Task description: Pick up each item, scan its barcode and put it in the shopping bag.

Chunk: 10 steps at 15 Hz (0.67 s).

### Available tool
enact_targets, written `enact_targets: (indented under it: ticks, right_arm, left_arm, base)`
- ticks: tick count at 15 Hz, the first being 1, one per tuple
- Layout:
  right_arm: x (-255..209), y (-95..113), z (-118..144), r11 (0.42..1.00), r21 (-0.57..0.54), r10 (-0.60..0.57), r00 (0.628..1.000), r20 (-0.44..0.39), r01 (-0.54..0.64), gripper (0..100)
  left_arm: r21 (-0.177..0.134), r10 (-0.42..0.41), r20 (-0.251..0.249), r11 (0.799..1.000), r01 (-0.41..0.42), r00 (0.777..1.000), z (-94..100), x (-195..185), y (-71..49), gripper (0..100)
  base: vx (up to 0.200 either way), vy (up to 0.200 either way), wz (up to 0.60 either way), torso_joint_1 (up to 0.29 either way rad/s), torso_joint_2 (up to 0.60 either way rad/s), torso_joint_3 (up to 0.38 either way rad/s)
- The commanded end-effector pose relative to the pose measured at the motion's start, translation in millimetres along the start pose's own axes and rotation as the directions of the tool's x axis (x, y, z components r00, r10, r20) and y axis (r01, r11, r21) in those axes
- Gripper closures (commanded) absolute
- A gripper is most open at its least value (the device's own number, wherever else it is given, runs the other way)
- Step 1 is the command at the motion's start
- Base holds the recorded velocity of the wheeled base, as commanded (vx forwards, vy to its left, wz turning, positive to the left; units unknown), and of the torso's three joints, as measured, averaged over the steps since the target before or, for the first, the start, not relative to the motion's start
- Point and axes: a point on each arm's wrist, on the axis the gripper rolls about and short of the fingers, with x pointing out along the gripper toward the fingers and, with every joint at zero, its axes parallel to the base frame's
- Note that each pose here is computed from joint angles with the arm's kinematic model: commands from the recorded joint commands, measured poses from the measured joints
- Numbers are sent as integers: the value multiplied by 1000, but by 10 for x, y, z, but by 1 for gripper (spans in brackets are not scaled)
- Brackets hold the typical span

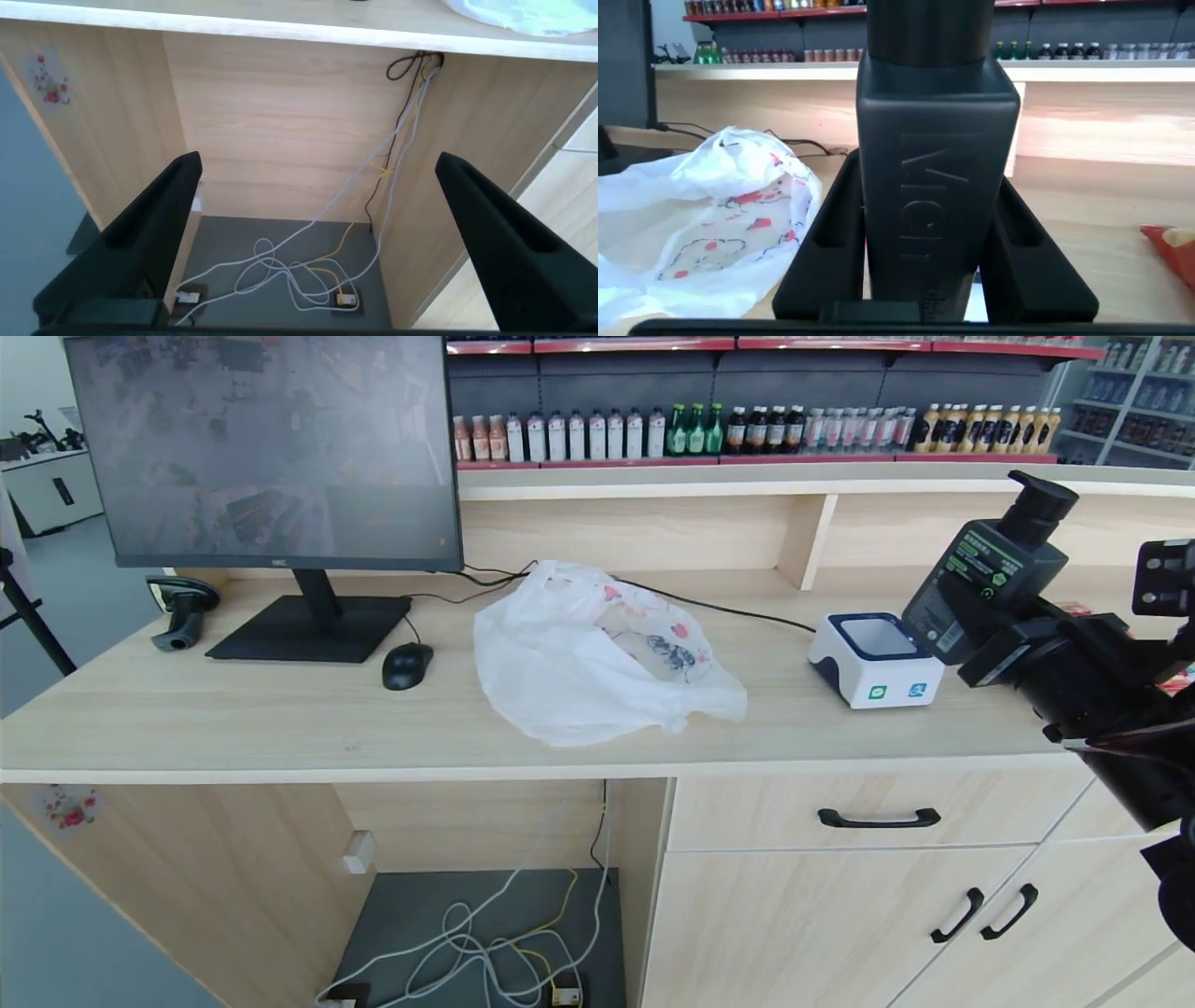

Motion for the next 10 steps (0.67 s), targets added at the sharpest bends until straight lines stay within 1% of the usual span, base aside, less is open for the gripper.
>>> enact_targets:
  ticks: [1, 5, 9, 10]
  right_arm:
    - [13, 13, -20, 1000, 2, 8, 1000, -3, -8, 100]
    - [24, 50, -25, 1000, 7, 20, 1000, -3, -20, 100]
    - [80, 50, 20, 1000, 5, 22, 999, 25, -22, 100]
    - [88, 49, 29, 1000, 5, 22, 999, 29, -22, 100]
  left_arm:
    - [0, -2, 1, 1000, 2, 1000, 0, 0, 0, 0]
    - [0, 0, 1, 1000, 0, 1000, 0, 0, 0, 0]
    - [1, -2, 1, 1000, 2, 1000, 0, 0, 0, 0]
    - [1, -2, 1, 1000, 2, 1000, 0, 0, 0, 0]
  base:
    - [0, 0, 600, 7, 2, 2]
    - [0, 0, 600, 2, -1, 4]
    - [0, 0, 600, 4, 0, -1]
    - [0, 0, 0, 0, 0, 0]
